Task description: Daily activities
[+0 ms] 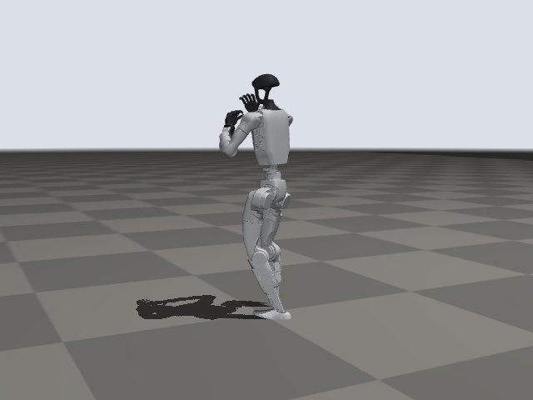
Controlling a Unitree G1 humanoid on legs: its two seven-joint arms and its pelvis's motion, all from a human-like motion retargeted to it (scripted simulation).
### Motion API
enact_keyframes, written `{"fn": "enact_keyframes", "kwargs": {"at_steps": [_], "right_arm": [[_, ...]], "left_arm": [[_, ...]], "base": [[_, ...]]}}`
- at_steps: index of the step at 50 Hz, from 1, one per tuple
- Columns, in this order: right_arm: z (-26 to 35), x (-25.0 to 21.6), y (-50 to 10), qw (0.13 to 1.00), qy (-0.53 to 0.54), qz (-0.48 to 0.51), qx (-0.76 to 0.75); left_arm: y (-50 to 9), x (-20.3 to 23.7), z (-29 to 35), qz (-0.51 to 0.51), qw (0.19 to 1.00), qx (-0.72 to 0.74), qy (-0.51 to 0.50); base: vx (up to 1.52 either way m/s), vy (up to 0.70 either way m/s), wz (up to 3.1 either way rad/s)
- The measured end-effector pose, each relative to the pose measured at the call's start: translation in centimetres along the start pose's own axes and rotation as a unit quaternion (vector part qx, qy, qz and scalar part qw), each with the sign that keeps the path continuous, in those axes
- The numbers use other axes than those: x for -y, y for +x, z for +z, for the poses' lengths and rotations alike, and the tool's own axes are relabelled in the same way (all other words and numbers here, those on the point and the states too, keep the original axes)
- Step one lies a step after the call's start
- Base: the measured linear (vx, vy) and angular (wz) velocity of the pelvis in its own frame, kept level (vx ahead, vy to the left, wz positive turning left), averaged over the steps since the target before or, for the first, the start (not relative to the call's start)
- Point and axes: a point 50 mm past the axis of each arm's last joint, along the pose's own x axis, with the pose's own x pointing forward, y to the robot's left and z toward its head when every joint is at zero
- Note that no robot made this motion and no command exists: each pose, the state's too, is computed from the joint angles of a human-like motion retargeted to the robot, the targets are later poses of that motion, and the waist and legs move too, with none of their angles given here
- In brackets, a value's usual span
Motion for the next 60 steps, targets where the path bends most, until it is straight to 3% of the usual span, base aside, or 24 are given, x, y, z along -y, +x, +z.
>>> {"fn": "enact_keyframes", "kwargs": {"at_steps": [18, 29, 42, 60], "right_arm": [[0.6, 0.1, 0.6, 0.997, 0.073, 0.021, 0.019], [1.2, 2.6, -1.4, 0.996, 0.056, 0.052, -0.042], [0.0, 2.0, -3.9, 0.962, 0.203, 0.129, -0.133], [0.0, -0.6, -5.4, 0.844, 0.414, 0.306, -0.151]], "left_arm": [[-0.5, -0.4, -0.8, 0.029, 0.998, -0.041, -0.044], [-0.7, 0.7, -0.1, 0.036, 0.988, -0.056, -0.139], [0.7, 2.4, 2.2, 0.017, 0.957, -0.02, -0.29], [2.6, 2.8, 4.1, -0.027, 0.91, 0.05, -0.411]], "base": [[0.0, 0.0, 0.0], [0.01, 0.02, -0.08], [0.01, 0.05, -0.22], [0.0, 0.06, -0.26]]}}
